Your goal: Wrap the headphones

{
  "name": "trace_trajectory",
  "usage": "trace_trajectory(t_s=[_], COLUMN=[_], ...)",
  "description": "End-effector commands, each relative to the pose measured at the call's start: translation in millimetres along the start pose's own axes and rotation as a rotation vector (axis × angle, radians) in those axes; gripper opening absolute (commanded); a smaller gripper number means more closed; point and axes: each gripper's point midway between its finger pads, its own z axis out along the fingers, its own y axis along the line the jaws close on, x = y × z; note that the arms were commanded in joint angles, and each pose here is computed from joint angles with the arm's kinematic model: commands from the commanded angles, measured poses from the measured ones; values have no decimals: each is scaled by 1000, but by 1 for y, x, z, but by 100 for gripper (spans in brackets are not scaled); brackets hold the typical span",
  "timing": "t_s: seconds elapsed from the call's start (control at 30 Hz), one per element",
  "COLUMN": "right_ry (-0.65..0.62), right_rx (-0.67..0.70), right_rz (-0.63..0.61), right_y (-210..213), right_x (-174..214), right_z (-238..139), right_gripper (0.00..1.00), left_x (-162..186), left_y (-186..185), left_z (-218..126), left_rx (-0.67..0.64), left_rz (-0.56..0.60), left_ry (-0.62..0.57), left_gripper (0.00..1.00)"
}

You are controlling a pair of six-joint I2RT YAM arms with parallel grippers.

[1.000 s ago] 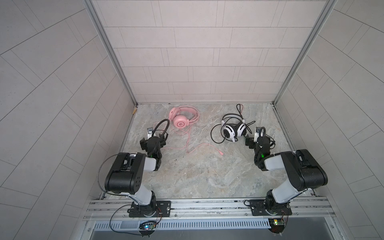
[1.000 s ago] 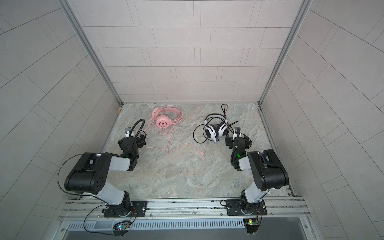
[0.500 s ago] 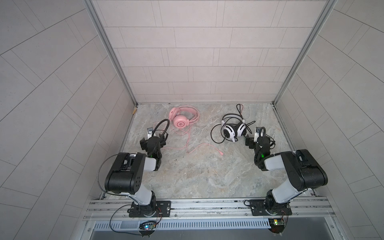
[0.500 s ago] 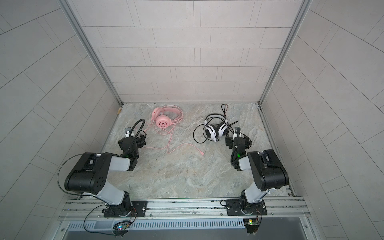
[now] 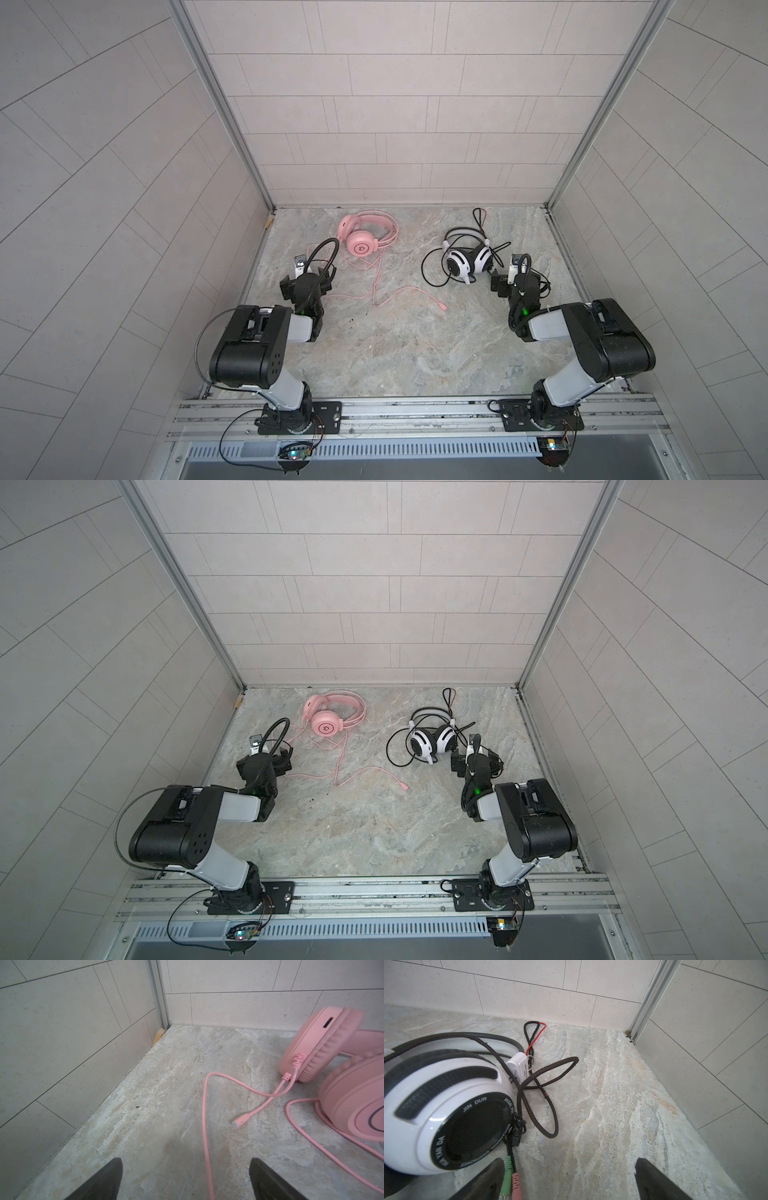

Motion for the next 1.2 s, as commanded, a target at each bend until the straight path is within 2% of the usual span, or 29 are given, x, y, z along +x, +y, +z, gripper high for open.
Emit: trace_trajectory(t_s=[0.0, 0.63, 0.77, 0.87, 0.93, 0.97, 1.03, 1.1, 1.17], right_ry=[-18, -30, -65, -90, -35, 11, 55, 51, 82], right_rx=[1, 6, 147, 154, 149, 119, -84, -286, -375], right_rz=[-10, -12, 55, 112, 260, 327, 415, 517, 610], right_y=[0, 1, -31, -41, -47, -44, -13, 22, 49], right_x=[-7, -8, -26, -62, -80, -84, -104, -127, -134], right_z=[0, -2, -22, -43, -58, -64, -70, -71, -69], right_gripper=[99, 99, 99, 99, 99, 100, 99, 99, 90], left_x=[-6, -6, -13, -33, -46, -51, -60, -63, -67], left_y=[-1, -2, -2, -5, -5, 0, 9, 5, -7], left_z=[2, 1, -6, -23, -34, -38, -46, -46, -44], left_rx=[-4, 4, -15, -76, -73, -87, -98, -70, -6], left_rz=[-5, -4, 9, 78, 72, 28, -67, -74, -77], left_ry=[-20, -22, -54, -68, -50, -39, 3, 74, 133], left_gripper=[100, 100, 100, 100, 100, 100, 100, 100, 100])
